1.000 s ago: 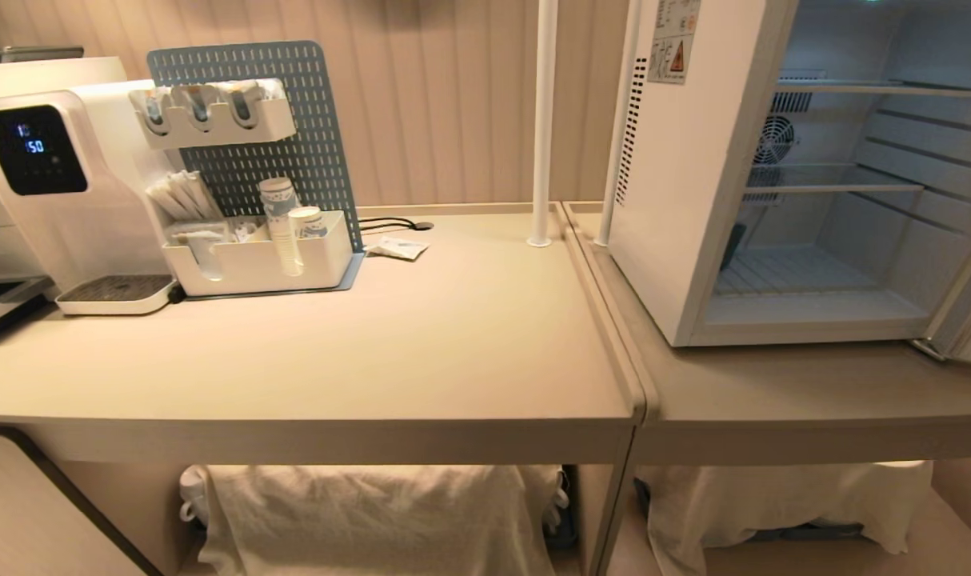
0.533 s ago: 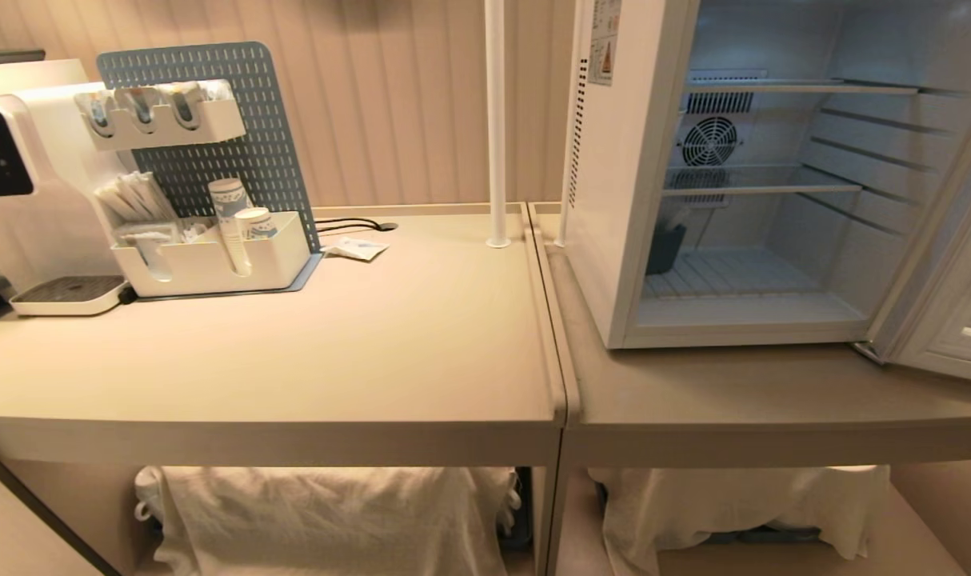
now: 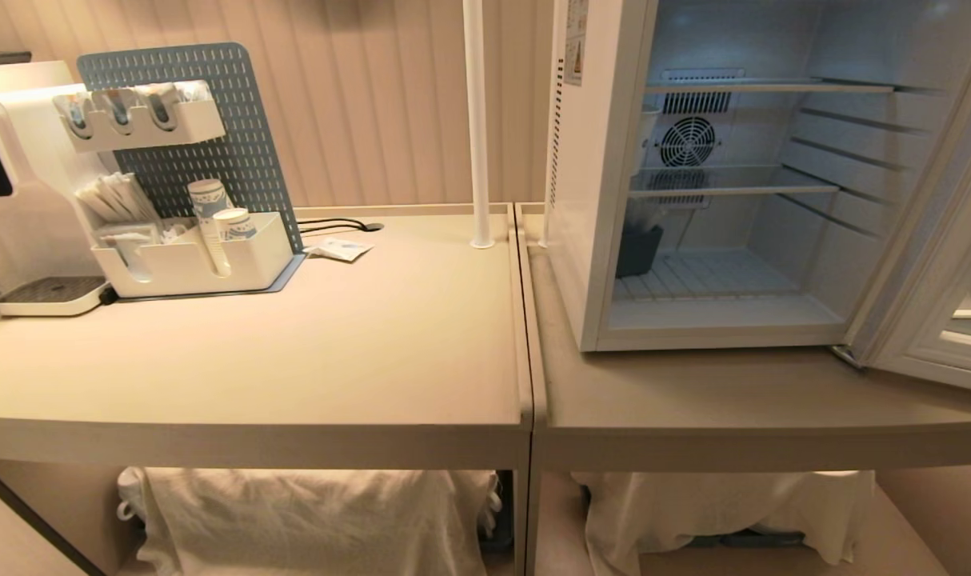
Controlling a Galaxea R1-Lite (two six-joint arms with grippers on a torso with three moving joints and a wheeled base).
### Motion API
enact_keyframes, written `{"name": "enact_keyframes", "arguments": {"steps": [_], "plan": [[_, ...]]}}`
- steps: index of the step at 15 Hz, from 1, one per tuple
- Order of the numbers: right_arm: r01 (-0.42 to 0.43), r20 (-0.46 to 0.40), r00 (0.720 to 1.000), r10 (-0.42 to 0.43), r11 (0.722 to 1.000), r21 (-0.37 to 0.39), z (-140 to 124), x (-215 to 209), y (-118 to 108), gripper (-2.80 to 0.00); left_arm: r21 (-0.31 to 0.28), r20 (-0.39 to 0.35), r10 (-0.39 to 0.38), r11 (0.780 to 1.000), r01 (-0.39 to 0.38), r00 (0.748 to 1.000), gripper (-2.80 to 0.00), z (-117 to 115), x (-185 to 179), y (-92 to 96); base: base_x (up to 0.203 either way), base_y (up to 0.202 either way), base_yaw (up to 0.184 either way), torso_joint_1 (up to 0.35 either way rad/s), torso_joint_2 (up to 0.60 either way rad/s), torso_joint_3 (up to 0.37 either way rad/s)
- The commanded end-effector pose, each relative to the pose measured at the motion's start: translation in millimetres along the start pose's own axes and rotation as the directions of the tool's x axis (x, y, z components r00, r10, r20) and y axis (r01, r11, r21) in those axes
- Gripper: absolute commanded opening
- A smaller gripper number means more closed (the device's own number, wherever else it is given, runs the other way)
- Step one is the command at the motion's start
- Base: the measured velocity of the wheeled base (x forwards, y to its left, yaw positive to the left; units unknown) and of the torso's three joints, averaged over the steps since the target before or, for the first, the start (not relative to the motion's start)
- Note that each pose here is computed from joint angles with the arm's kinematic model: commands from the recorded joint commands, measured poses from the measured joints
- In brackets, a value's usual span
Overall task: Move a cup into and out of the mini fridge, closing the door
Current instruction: Put the paper cup in the freezer
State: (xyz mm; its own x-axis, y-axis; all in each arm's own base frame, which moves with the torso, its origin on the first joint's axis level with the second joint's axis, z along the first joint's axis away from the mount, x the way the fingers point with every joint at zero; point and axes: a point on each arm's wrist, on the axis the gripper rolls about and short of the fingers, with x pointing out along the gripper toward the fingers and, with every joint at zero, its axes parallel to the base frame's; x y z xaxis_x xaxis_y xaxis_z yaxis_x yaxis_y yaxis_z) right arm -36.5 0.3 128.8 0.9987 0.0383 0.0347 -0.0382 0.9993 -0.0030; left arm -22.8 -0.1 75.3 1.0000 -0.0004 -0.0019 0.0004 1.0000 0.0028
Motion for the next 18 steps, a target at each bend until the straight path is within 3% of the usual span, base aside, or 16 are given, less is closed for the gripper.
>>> {"name": "enact_keyframes", "arguments": {"steps": [1,3,5,7,9,11,12,13,15,18], "plan": [[-0.014,-0.056,0.998,0.016,0.999,0.031,92.2,7.9,-0.1,-2.8,0.0,0.002,0.0,1.0,0.0,1.0,-2.8,0.1,0.0,0.0,0.0,0.0,0.0,0.0,0.0,0.0],[-0.015,-0.198,0.98,0.034,0.995,0.099,172.9,54.4,-1.2,-2.8,0.0,0.002,0.0,1.0,0.0,1.0,-2.8,0.1,0.0,0.0,0.0,0.0,0.0,0.0,0.0,0.0],[-0.002,-0.384,0.921,0.069,0.985,0.17,210.3,122.9,-1.9,-2.8,-0.001,0.002,0.0,1.0,0.0,1.0,-2.8,0.1,0.0,0.0,0.0,0.0,0.0,0.0,0.0,0.0],[0.026,-0.567,0.814,0.125,0.968,0.25,210.7,187.3,2.8,-2.8,0.0,0.002,0.0,1.0,0.0,1.0,-2.8,0.1,0.0,0.0,0.0,0.0,0.0,0.0,0.0,0.0],[0.068,-0.675,0.715,0.18,0.944,0.323,200.9,236.3,14.9,-2.8,0.0,0.002,0.0,1.0,0.0,1.0,-2.8,0.1,0.0,0.0,0.0,0.0,0.0,0.0,0.0,0.0],[0.106,-0.73,0.654,0.197,0.932,0.346,186.7,278.6,24.8,-2.8,0.0,0.002,0.0,1.0,0.0,1.0,-2.8,0.1,0.0,0.0,0.0,0.0,0.0,0.0,0.0,0.0],[0.125,-0.733,0.656,0.18,0.932,0.341,180.3,302.4,27.6,-2.8,0.0,0.002,0.0,1.0,0.0,1.0,-2.8,0.1,0.0,0.0,0.0,0.0,0.0,0.0,0.0,0.0],[0.136,-0.716,0.681,0.153,0.934,0.33,175.4,325.4,28.9,-2.8,0.0,0.002,0.0,1.0,0.0,1.0,-2.8,0.1,0.0,0.0,0.0,0.0,0.0,0.0,0.0,0.0],[0.103,-0.601,0.794,0.087,0.956,0.275,171.6,369.4,27.4,-2.8,0.0,0.002,0.0,1.0,0.0,1.0,-2.8,0.1,0.0,0.0,0.0,0.0,0.0,0.0,0.0,0.0],[0.102,-0.437,0.899,-0.028,0.984,0.145,168.3,407.4,22.0,-2.8,0.0,0.002,0.0,1.0,0.0,1.0,-2.8,0.1,0.0,0.0,0.0,0.0,0.0,0.0,0.0,0.0]]}}
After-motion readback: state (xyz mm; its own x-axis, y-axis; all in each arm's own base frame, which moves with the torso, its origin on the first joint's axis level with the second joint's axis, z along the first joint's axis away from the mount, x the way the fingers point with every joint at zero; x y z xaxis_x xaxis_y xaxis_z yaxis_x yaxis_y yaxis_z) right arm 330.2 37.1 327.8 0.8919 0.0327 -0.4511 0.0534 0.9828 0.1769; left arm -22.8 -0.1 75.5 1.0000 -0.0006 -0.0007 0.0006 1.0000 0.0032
